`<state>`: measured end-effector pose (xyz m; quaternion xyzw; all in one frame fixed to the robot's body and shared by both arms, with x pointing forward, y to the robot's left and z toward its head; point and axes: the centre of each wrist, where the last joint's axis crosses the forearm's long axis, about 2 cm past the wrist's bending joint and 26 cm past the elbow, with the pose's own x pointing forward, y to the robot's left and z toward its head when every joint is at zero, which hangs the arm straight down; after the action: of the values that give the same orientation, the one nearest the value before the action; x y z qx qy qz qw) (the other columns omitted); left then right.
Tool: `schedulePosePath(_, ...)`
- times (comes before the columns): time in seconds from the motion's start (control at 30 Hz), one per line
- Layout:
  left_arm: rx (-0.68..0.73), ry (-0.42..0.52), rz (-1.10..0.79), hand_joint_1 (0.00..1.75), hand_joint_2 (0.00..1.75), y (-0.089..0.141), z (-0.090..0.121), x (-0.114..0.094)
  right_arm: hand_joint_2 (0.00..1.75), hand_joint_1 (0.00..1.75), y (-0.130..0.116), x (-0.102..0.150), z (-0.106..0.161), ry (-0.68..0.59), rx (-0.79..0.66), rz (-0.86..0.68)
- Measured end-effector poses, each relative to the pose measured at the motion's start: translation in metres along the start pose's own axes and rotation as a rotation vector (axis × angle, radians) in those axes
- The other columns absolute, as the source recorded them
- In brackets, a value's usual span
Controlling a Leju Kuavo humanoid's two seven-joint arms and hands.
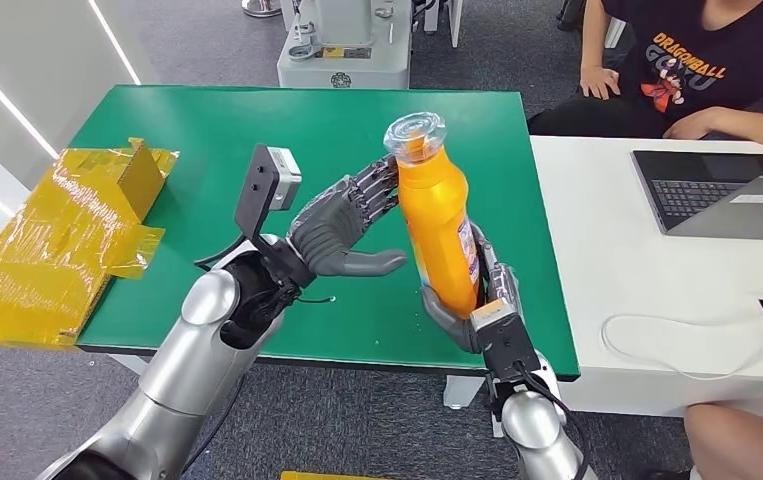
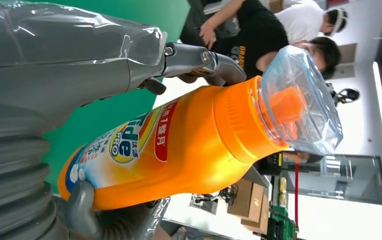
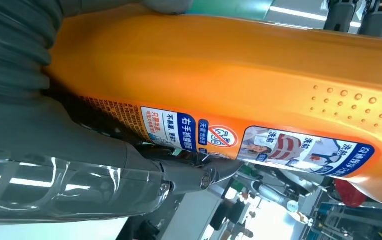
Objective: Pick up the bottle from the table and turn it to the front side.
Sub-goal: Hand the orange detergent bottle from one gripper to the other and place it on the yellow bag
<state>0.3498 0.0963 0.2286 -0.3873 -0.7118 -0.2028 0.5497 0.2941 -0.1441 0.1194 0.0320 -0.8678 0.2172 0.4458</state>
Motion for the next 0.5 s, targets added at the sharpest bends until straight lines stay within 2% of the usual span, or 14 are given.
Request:
schedulePosePath(0.27,0.053,0.022,-0.011,0.00,1.75,-0.023,-0.009,-0.006,1.75,1.75,-0.003,0.000,0.003,-0.008,-0.024,0.060)
schedulePosePath(0.5,0.037,0.006,-0.081,0.00,1.75,-0.030,-0.019,-0.004,1.75,1.75,-0.006,-0.002,0.002,-0.015,-0.038,0.073)
